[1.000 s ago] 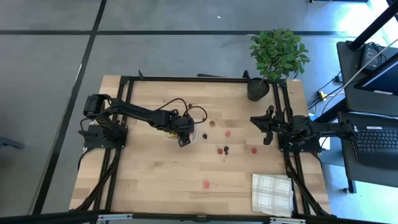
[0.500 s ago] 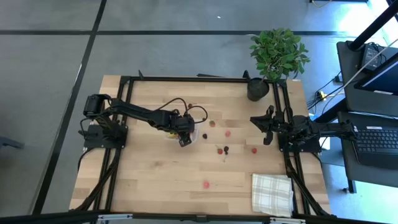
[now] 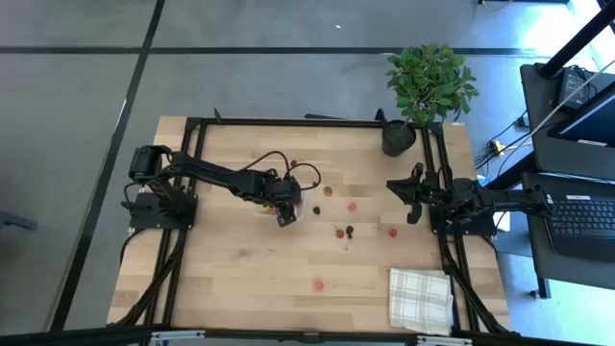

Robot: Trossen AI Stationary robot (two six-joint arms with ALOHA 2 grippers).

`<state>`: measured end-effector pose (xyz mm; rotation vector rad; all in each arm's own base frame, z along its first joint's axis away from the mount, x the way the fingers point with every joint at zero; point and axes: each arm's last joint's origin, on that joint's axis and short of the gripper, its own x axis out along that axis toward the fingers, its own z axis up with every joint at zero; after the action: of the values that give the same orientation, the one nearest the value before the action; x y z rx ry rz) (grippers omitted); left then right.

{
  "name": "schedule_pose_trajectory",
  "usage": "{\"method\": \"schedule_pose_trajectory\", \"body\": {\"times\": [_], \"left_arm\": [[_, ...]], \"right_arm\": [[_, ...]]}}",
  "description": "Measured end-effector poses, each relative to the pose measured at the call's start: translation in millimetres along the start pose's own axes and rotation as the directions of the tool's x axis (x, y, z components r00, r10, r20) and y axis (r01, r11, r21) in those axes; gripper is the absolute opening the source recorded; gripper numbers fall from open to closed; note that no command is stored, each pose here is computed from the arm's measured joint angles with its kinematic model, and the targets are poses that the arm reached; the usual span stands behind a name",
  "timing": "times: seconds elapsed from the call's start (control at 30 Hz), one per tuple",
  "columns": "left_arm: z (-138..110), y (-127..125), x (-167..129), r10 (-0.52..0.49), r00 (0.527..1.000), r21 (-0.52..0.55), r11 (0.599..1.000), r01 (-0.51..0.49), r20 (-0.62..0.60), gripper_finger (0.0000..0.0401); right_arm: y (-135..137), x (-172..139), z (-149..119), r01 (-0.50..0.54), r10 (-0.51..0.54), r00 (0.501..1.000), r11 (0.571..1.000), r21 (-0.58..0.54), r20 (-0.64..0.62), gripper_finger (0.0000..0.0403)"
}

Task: Pick and placing Produce into tupperware
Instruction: Put the lemon into the transparent bin, then put the red cherry into the transparent bin

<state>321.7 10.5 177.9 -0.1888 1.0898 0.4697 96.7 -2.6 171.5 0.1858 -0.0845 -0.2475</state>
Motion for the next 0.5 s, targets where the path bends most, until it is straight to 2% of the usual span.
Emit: {"method": "schedule_pose_trajectory", "body": {"times": [0.5], "left_arm": [[0.1, 0.4, 0.0, 0.009, 1.000, 0.008, 1.000, -0.009, 0.003, 0.0262]], "right_arm": [[0.0, 0.0, 0.0, 0.000, 0.000, 1.000, 1.000, 0.000, 0.000, 0.0051]]}}
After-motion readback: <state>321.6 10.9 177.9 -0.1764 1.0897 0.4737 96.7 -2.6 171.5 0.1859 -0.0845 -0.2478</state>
